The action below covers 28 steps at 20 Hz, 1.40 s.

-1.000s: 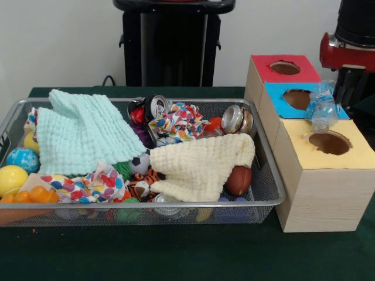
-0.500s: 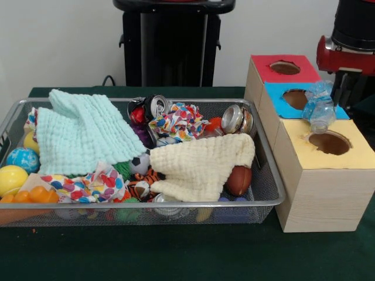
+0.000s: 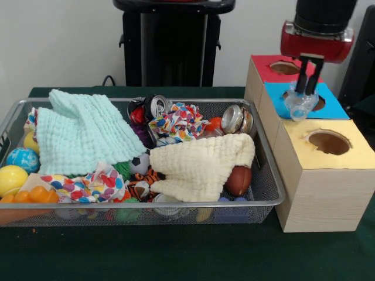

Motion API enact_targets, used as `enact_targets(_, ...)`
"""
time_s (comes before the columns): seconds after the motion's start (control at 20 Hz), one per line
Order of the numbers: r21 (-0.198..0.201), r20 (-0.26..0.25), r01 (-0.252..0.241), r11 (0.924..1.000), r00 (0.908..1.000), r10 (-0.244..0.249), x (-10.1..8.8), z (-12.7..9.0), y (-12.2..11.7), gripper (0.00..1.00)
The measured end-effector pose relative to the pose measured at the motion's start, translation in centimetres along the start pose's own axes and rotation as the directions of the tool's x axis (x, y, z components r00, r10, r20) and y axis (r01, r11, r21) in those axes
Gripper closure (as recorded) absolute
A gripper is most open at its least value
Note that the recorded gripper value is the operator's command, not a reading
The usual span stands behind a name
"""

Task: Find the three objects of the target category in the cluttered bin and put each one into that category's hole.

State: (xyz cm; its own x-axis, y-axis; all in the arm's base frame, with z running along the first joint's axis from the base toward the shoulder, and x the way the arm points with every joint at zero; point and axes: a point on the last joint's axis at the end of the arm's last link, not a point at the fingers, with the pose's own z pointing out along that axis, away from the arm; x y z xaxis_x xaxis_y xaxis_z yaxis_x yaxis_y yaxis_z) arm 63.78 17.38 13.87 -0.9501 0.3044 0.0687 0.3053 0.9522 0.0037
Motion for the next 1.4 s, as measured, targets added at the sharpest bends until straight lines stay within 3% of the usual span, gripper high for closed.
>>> enact_targets(0.25,-0.001,-0.02,-0.05,0.9987,0.9985,0.05,0.6,-0.9,-3.2,1.0)
enact_targets(0.5,-0.009,-0.019,-0.06,0.9982,0.998,0.06,1.3,-0.1,-3.9,1.0)
enact_targets(0.55,-0.022,-0.005,-0.05,0.9985,0.9987,0.05,1.7,0.5,-3.2,0.0)
enact_targets(1.05,-0.054,0.013,-0.018,0.9984,0.9997,0.019,2.6,1.4,-1.2,0.0)
enact_targets(1.2,-0.039,-0.005,0.006,0.9992,1.0,-0.006,2.7,0.6,-1.2,0.0)
enact_targets(1.4,-0.005,-0.073,0.044,0.999,0.9963,-0.044,3.1,-1.5,-1.4,0.0)
